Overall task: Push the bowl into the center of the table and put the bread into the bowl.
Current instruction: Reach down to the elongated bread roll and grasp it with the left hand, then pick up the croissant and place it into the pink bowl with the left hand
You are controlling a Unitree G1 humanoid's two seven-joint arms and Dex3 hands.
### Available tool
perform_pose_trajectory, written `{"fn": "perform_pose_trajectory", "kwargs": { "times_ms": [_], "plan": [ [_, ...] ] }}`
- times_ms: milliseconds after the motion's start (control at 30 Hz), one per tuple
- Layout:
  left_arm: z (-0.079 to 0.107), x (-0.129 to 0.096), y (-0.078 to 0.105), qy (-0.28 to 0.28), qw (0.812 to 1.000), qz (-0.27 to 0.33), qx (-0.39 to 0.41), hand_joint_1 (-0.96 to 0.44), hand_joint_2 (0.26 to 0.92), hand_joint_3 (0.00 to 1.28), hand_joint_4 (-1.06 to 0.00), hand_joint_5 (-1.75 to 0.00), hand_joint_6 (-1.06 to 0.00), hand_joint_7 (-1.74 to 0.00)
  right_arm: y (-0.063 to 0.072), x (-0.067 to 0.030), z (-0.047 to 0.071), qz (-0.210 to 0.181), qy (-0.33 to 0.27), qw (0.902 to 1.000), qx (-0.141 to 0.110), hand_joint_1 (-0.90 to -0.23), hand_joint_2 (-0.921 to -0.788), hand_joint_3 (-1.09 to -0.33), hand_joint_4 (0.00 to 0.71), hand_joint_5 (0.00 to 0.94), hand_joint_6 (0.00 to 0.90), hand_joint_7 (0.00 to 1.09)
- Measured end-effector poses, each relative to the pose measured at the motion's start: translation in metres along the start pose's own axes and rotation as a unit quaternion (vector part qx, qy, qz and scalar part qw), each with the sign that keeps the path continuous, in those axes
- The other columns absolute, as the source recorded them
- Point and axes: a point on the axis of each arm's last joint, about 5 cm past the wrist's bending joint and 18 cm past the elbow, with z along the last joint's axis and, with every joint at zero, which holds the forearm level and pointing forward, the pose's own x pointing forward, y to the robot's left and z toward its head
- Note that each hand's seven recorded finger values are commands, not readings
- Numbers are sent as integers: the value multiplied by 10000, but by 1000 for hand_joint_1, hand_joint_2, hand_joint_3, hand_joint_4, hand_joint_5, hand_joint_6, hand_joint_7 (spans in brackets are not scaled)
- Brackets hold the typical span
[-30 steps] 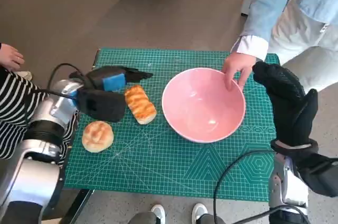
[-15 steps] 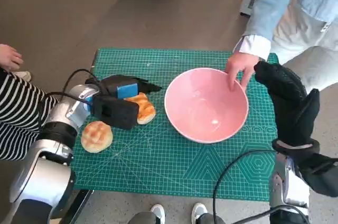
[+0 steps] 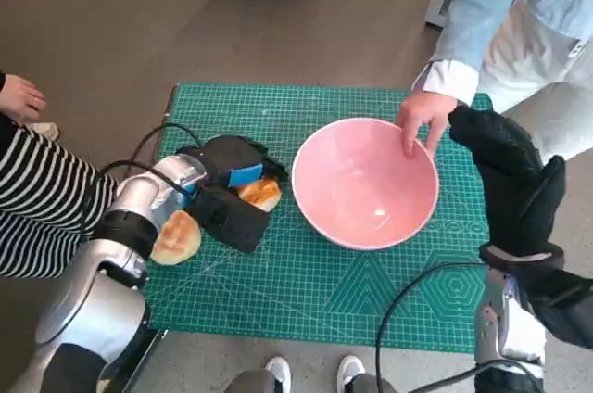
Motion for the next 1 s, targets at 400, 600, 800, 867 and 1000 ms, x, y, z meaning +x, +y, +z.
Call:
{"fn": "perform_pose_trajectory", "kwargs": {
  "times_ms": [400,600,800,867,1000],
  "plan": [
    [-53,-49,12,-52,9991,193,-367,1,920,73,-685,-1147,-623,-1191,6,-36,-10,-50,17,10000,-13,-654,-921,-697,131,0,49,470],
    [-151,-138,55,-13,9976,323,-618,2,920,61,-699,-1135,-635,-1174,15,-37,-17,-55,15,10000,1,-654,-921,-697,131,0,50,470],
    [-273,-279,189,-53,9928,813,-881,3,920,40,-714,-1127,-667,-1132,15,-39,-25,-62,31,10000,14,-659,-921,-696,131,0,49,470],
    [-299,-325,271,-132,9897,1057,-961,3,920,38,-715,-1126,-672,-1127,15,-38,-26,-64,32,10000,18,-659,-921,-696,132,0,49,470],
    [-321,-412,450,-402,9792,1628,-1142,3,920,35,-718,-1128,-675,-1121,17,-28,-31,-62,33,10000,36,-660,-921,-697,134,2,49,470]
  ]
}}
